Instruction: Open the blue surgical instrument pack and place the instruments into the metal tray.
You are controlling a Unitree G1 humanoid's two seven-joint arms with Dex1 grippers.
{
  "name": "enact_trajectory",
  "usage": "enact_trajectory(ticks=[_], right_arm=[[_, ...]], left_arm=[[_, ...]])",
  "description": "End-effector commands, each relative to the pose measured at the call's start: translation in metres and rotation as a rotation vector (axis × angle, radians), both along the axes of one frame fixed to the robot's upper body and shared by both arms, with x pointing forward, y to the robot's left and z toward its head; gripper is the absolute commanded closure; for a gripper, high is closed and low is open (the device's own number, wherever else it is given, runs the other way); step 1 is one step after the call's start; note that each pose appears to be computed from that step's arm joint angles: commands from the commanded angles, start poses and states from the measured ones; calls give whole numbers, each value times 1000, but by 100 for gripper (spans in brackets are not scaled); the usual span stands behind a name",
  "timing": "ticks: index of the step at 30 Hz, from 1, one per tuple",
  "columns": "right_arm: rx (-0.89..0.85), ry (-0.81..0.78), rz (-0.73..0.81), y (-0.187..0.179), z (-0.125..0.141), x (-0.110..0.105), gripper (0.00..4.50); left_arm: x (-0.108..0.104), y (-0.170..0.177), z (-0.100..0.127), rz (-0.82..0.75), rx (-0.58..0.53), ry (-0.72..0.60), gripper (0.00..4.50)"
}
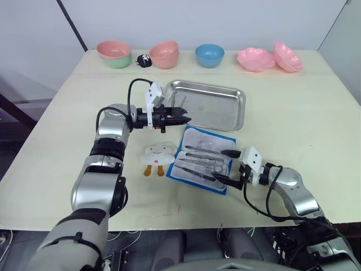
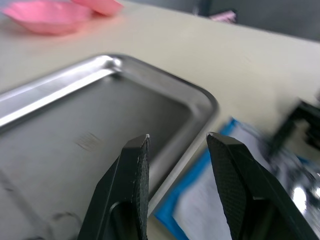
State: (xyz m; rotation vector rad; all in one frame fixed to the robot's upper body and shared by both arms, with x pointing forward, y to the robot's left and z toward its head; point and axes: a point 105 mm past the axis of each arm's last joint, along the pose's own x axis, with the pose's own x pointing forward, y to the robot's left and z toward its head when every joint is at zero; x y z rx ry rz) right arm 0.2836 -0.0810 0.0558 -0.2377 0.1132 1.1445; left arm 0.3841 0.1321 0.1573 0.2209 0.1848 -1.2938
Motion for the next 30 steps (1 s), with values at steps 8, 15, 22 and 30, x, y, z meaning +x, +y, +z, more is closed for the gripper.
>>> enact_trajectory(ticks=[8, 15, 22, 30], right_arm=[[-53, 137, 9, -3, -34, -13, 0], [-52, 130, 2, -2, -33, -11, 0], [-49, 129, -8, -2, -33, -11, 0], [-49, 130, -12, -2, -33, -11, 0]], left_arm=[[-20, -1, -21, -303, 319, -179, 257], [-19, -1, -28, -390, 440, -210, 257], [-20, -8, -37, -413, 451, -168, 257], [-24, -16, -47, -428, 422, -150, 257]])
